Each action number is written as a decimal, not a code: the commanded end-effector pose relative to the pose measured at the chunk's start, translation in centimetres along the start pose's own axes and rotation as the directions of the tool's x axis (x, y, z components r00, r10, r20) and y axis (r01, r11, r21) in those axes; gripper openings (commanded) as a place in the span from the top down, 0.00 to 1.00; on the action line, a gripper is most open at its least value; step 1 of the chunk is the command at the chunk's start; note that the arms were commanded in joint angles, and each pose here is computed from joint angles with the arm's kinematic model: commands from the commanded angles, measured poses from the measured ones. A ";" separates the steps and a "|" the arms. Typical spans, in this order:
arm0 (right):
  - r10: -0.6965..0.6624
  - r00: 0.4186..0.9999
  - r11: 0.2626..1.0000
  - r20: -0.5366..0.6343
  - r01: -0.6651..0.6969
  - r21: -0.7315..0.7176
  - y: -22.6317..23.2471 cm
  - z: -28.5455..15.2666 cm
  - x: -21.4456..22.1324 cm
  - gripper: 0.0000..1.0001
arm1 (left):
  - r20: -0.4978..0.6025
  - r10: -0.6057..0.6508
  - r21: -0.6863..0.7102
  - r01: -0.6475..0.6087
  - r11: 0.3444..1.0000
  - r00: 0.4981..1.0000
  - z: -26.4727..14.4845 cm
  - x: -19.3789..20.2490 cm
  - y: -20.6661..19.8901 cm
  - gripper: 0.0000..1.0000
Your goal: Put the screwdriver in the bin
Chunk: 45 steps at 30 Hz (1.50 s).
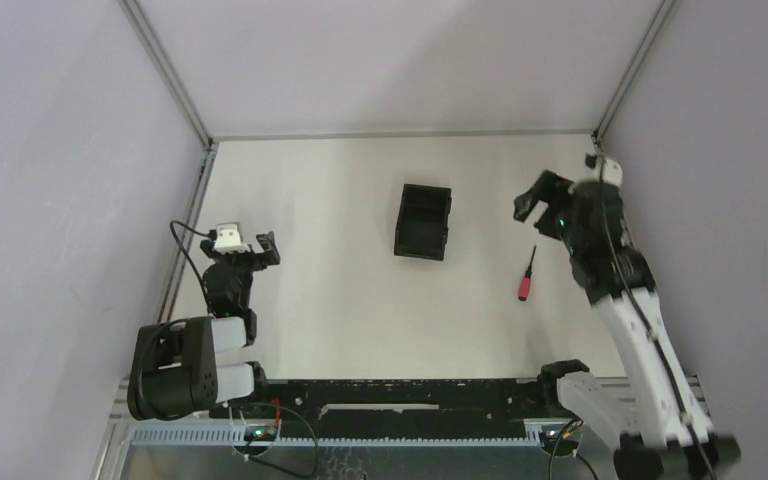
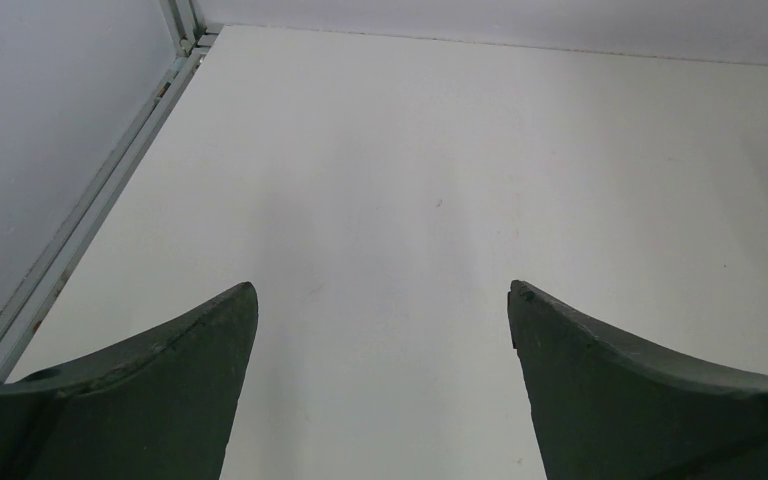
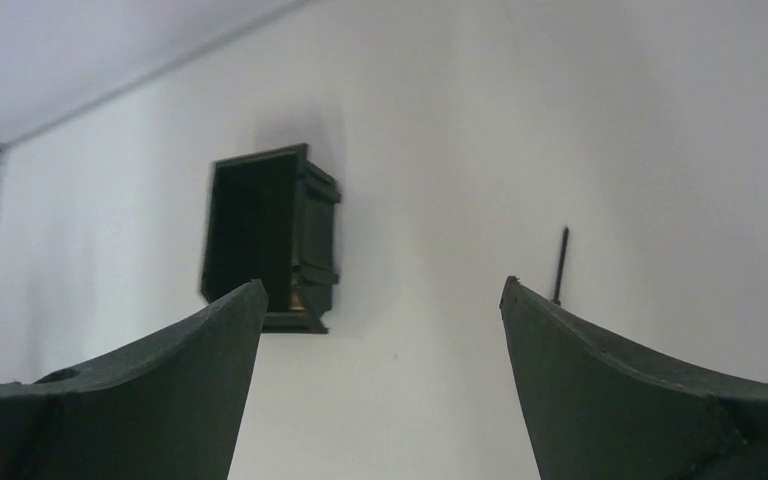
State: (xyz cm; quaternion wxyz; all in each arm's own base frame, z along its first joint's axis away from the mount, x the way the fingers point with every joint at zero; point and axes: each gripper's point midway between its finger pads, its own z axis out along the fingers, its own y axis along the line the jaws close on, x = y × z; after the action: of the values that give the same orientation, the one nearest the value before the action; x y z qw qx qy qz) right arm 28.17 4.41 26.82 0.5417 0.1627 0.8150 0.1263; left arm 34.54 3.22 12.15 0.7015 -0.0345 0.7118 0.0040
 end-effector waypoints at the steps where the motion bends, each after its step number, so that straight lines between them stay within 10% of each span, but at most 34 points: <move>1: 0.046 0.919 0.963 -0.391 0.064 0.261 -4.6 2.9 6.3 0.04 | 0.054 0.026 0.003 -0.026 1.000 0.998 0.6 -1.9 -0.1 0.00; 9: 0.126 0.813 0.929 -0.569 0.105 0.355 -9.3 7.1 13.8 0.07 | 0.054 0.026 0.004 -0.026 1.000 0.998 0.6 -1.9 -0.1 0.00; 17: 0.186 0.707 0.914 -0.683 0.130 0.384 -12.4 9.2 20.2 0.31 | 0.054 0.027 0.004 -0.027 1.000 0.998 0.7 -1.9 -0.1 0.00; 25: 0.137 0.701 0.897 -0.700 0.212 0.388 -13.5 8.7 19.6 1.00 | 0.054 0.027 0.004 -0.027 1.000 0.998 0.6 -1.9 -0.1 0.00; 45: 0.010 0.775 0.951 -0.631 0.188 0.247 -3.1 2.9 1.4 1.00 | 0.054 0.026 0.003 -0.026 1.000 0.998 0.7 -1.9 -0.1 0.00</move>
State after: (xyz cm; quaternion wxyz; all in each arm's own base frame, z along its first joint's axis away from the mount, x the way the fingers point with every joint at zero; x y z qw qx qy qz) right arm 31.04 0.92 21.89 0.2315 0.1594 0.9596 0.0160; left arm 34.54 3.20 12.15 0.7015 -0.0343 0.7118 0.0037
